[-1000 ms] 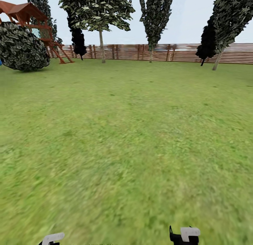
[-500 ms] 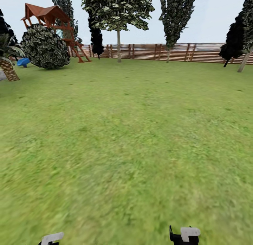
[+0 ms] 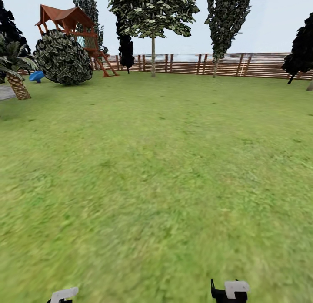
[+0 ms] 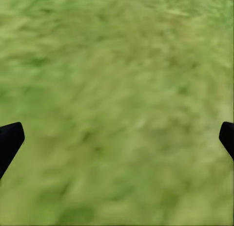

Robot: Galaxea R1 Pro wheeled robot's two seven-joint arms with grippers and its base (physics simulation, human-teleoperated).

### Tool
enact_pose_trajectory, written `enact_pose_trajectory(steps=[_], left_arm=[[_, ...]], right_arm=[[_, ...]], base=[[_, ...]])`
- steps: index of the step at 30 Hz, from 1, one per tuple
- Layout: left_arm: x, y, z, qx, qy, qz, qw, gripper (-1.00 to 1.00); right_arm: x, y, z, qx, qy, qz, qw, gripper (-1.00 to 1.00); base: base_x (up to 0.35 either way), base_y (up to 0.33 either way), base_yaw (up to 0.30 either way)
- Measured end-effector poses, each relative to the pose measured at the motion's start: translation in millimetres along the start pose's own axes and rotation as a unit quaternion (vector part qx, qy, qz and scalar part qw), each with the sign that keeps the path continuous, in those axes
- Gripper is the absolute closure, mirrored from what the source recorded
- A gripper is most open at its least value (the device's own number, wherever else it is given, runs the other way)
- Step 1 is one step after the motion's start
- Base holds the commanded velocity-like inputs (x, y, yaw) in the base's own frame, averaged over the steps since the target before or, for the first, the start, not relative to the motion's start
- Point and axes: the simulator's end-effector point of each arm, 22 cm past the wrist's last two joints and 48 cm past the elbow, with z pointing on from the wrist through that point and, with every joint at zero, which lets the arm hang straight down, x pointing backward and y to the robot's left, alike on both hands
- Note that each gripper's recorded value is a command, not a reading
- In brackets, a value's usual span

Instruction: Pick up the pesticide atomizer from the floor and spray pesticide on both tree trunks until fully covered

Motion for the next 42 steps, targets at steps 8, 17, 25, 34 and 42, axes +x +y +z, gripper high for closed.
enact_pose_trajectory(steps=[8,17,25,34,42], left_arm=[[-0.1,0.0,0.1,0.000,0.000,0.000,1.0000,1.00],[0.2,0.0,0.0,0.000,0.000,0.001,1.0000,1.00],[0.4,0.1,-0.1,0.000,0.000,0.001,1.0000,1.00],[-0.2,0.2,0.1,0.000,0.000,0.000,1.0000,1.00],[0.1,0.2,0.0,0.000,0.000,0.000,1.0000,1.00]], right_arm=[[22.4,30.4,-12.1,-0.028,0.028,0.014,0.9991,-1.00],[51.4,62.7,-30.7,-0.059,0.068,0.032,0.9954,-1.00],[52.1,59.7,-30.3,-0.057,0.069,0.031,0.9955,-1.00],[51.8,63.0,-31.1,-0.059,0.069,0.033,0.9954,-1.00],[54.9,44.3,-28.7,-0.003,0.082,0.113,0.9902,-1.00]], base=[[0.339,0.000,0.000],[0.339,0.000,0.000],[0.339,0.000,0.000],[0.339,0.000,0.000],[0.339,0.000,0.000]])
